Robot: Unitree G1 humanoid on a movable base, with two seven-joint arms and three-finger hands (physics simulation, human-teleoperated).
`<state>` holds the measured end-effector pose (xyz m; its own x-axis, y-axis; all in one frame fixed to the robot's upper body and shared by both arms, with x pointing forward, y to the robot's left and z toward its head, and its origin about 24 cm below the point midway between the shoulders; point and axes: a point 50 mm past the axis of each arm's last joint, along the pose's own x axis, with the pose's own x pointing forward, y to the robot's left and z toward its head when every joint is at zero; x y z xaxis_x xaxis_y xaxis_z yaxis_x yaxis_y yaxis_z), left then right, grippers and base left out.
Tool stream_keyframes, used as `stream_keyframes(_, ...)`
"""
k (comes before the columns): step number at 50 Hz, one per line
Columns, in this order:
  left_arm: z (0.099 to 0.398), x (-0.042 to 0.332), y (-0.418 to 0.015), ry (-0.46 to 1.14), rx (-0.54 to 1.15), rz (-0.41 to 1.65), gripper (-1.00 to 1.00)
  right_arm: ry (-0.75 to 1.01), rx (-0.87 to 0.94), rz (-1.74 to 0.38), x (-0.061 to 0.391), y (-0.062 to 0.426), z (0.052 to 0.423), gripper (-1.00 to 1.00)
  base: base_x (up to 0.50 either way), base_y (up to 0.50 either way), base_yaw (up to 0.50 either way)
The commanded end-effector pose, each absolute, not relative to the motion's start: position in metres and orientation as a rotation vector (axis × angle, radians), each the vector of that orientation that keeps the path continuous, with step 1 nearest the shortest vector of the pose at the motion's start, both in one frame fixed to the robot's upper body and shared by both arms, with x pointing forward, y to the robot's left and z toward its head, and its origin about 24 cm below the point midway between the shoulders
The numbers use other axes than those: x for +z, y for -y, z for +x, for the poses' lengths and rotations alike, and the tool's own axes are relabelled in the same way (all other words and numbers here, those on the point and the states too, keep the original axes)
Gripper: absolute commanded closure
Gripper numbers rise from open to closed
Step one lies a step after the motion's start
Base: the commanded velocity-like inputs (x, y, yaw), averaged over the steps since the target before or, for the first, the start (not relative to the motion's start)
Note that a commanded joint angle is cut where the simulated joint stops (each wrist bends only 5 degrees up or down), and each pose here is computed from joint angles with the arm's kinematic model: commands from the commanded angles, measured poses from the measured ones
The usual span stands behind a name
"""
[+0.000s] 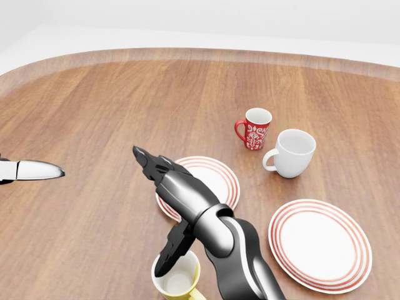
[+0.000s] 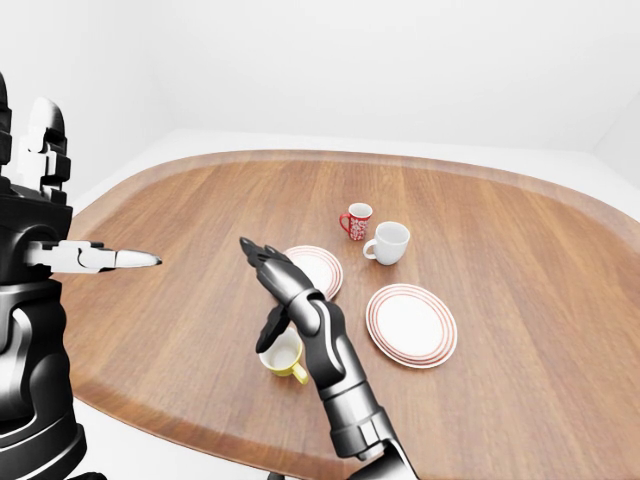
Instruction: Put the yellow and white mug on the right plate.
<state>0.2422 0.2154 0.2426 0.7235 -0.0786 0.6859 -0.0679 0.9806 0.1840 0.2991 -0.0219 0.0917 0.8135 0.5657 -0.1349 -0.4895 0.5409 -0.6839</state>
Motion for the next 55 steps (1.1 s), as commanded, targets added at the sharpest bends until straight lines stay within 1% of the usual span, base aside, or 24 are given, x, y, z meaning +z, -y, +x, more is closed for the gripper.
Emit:
stream_keyframes(1,0.242,0.242,-0.215,0.761,-0.007,0.204,-1.00,0.050,0.633,-0.760,0.075,0.022,0.296,-1.00,0.00,0.00,0.00)
stream_keyframes(5,0.243,0.241,-0.215,0.755,-0.007,0.204,-1.00,0.026,0.631,-0.755,0.067,0.024,0.293,-1.00,0.00,0.00,0.00)
stream_keyframes(24,0.242,0.241,-0.215,0.757,-0.007,0.206,-1.00,0.012,0.652,-0.782,0.059,0.025,0.280,-1.00,0.00,0.00,0.00)
stream_keyframes(55,0.242,0.242,-0.215,0.761,-0.006,0.205,-1.00,-0.143,0.620,-0.789,0.020,0.036,0.284,-1.00,0.00,0.00,0.00)
